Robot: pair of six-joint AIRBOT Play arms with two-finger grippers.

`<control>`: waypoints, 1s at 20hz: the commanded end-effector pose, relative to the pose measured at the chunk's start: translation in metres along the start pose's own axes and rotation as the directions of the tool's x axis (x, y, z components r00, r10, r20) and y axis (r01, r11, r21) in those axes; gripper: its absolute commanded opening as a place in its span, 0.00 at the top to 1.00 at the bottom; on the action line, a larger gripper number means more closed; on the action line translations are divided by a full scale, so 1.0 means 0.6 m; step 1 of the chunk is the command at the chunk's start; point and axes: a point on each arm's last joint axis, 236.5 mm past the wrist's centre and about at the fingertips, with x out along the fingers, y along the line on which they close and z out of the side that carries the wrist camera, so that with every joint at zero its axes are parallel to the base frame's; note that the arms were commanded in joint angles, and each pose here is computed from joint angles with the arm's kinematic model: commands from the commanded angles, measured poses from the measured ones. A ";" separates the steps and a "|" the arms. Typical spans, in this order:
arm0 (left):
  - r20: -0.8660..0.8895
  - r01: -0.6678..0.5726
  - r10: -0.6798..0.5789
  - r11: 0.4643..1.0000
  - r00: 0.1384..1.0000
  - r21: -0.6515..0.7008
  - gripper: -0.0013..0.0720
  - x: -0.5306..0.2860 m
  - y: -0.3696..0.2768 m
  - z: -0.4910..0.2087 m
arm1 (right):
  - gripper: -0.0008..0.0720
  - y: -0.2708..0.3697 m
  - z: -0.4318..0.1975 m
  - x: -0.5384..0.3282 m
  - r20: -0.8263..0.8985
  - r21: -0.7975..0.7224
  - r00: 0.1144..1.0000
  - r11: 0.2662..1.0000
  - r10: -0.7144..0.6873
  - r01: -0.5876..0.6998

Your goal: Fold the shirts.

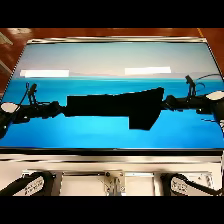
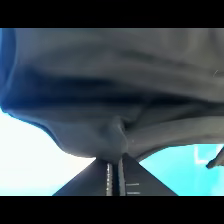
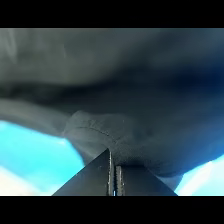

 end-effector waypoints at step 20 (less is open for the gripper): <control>-0.159 0.038 -0.059 0.990 0.985 -0.135 0.22 0.072 0.050 0.118 | 0.06 -0.240 0.155 0.021 0.029 0.118 0.924 0.919 -0.382 0.376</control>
